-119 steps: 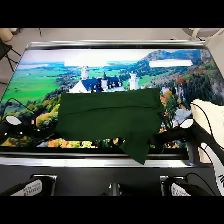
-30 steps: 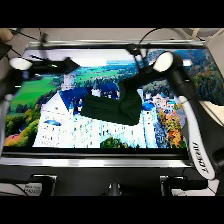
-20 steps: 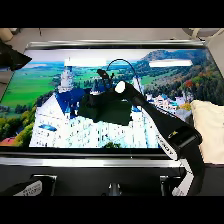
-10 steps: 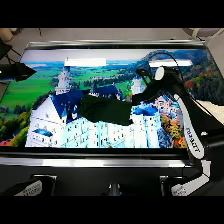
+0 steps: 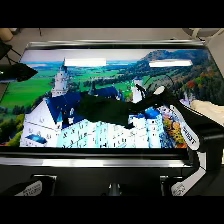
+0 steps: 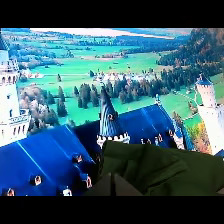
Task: Fold the shirts.
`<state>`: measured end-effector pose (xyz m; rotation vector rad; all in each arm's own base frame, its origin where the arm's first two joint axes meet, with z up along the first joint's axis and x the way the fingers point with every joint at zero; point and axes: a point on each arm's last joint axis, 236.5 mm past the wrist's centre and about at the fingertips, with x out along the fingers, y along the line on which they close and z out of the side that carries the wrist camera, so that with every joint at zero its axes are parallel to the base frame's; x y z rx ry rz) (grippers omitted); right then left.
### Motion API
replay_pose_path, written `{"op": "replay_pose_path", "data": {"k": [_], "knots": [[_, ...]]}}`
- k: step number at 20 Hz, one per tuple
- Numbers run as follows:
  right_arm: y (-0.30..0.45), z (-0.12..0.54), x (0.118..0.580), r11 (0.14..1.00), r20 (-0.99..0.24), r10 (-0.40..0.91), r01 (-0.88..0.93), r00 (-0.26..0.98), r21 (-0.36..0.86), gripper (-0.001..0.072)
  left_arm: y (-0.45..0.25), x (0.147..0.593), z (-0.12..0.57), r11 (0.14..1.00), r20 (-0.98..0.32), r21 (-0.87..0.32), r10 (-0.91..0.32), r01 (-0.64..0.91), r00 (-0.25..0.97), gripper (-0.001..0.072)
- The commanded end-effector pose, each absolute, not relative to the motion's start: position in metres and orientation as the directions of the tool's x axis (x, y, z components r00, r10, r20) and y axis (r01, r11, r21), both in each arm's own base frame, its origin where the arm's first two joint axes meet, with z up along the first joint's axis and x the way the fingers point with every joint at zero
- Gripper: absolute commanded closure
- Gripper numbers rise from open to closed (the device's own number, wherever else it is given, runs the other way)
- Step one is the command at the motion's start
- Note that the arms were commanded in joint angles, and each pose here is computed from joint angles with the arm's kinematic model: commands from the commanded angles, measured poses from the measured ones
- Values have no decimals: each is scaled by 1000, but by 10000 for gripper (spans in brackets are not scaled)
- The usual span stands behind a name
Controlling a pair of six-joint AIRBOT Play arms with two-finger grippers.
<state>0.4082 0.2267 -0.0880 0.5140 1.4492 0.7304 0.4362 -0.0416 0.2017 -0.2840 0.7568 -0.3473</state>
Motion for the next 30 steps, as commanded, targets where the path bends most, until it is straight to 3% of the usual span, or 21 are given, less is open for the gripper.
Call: {"op": "replay_pose_path", "data": {"k": [1, 3, 5, 8, 12, 18, 25, 27, 30], "knots": [[247, -58, 424, 560, -566, 824, -205, 36, 803, 691, -49, 436, 204, 897, -608, -385, -424, 218, 671, 681], [234, 3, 443, 474, -467, 878, -318, 101, 821, 694, -53, 435, 204, 895, -608, -385, -430, 226, 668, 681], [194, 70, 461, 484, -448, 875, -391, 185, 783, 694, -53, 436, 204, 895, -605, -384, -429, 226, 671, 681], [105, 152, 463, 609, -516, 793, -397, 322, 687, 694, -49, 445, 211, 901, -577, -377, -410, 215, 706, 681], [-28, 193, 428, 807, -679, 589, -270, 439, 525, 694, -49, 447, 215, 898, -561, -383, -412, 216, 717, 681], [-181, 227, 378, 893, -686, 347, -1, 640, 451, 694, -60, 436, 212, 885, -582, -393, -448, 248, 678, 681], [-238, 244, 325, 877, -690, 198, 188, 697, 442, 694, -62, 433, 222, 890, -563, -362, -446, 278, 696, 681], [-235, 238, 303, 874, -741, 190, 233, 644, 427, 694, -61, 435, 224, 893, -557, -350, -442, 284, 703, 681], [-258, 228, 274, 865, -836, 33, 404, 548, 299, 694, -60, 437, 226, 895, -549, -347, -437, 281, 713, 681]]}}
